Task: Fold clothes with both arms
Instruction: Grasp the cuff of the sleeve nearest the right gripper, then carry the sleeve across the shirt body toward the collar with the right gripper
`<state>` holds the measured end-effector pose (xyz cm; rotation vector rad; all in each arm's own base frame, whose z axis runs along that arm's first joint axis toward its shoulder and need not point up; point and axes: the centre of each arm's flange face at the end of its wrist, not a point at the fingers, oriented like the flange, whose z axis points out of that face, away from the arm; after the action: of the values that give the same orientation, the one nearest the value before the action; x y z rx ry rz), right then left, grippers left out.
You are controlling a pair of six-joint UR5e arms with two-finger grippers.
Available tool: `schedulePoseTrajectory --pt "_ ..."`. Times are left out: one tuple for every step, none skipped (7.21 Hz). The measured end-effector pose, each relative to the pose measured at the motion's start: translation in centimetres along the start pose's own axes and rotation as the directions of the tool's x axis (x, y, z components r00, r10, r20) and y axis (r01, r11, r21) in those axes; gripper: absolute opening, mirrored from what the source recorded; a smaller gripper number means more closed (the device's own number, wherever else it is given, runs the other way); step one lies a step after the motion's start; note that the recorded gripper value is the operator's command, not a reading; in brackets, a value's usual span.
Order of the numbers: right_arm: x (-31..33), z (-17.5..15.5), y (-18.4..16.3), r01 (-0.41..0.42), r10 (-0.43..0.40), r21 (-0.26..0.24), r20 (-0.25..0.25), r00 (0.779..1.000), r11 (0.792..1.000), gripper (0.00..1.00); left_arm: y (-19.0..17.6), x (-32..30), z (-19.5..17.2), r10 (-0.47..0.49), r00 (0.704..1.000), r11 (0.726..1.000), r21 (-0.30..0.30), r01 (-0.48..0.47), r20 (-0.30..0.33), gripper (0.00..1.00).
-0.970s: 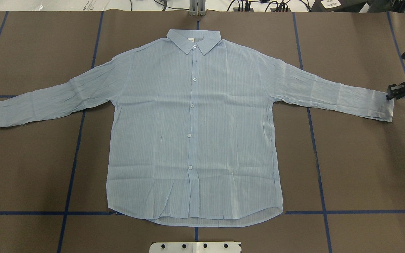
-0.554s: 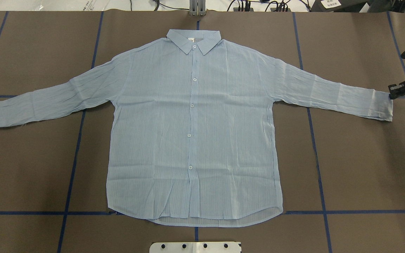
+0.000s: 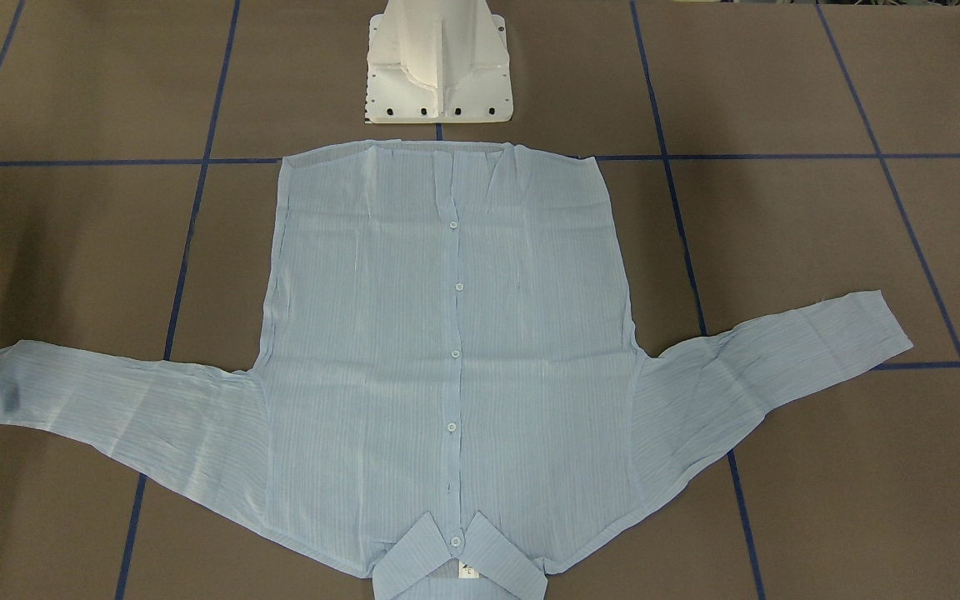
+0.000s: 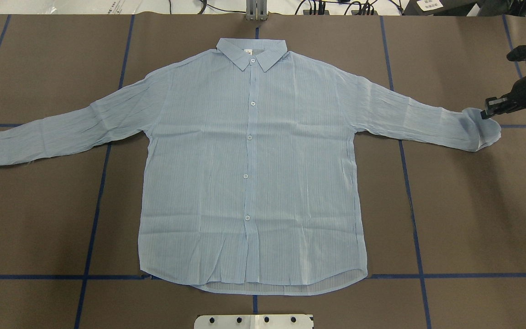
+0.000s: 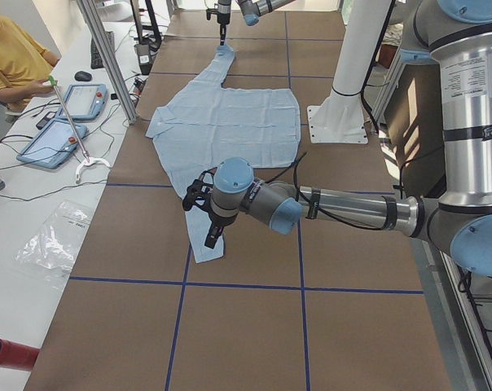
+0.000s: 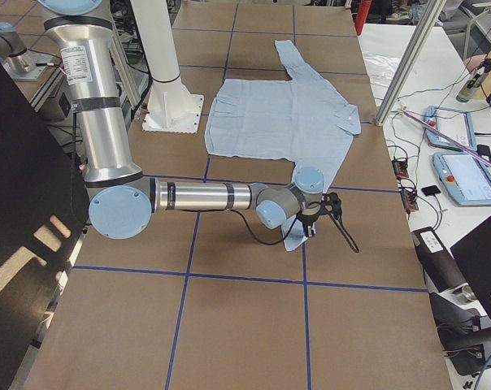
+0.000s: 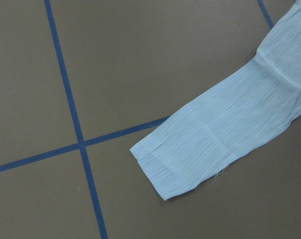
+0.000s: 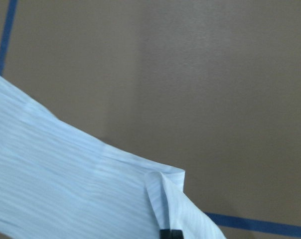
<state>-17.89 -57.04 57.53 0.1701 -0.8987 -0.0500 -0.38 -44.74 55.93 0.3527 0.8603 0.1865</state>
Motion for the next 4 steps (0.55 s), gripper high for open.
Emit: schedulePoseTrajectory --pt "-4.9 0.1 0.0 -0.023 0.023 -0.014 0.056 0.998 1.0 0.0 0.0 0.1 -0.1 0.001 1.0 1.0 0.001 -0.001 0.0 1.0" --pt "-11.3 0.7 -0.5 -0.074 0.076 -0.027 0.1 0.992 0.997 0.0 -0.1 0.2 -0.2 0.003 1.0 1.0 0.003 -0.003 -0.001 1.0" --pt "-19.0 1.8 -1.2 -0.143 0.146 -0.032 0.134 0.98 0.989 0.0 -0.2 0.4 -0.3 0.003 1.0 1.0 0.006 -0.003 -0.001 1.0" --pt "-26.3 2.6 -2.1 -0.201 0.203 -0.026 0.159 0.966 0.979 0.0 -0.2 0.5 -0.5 0.004 1.0 1.0 0.009 -0.004 -0.001 1.0"
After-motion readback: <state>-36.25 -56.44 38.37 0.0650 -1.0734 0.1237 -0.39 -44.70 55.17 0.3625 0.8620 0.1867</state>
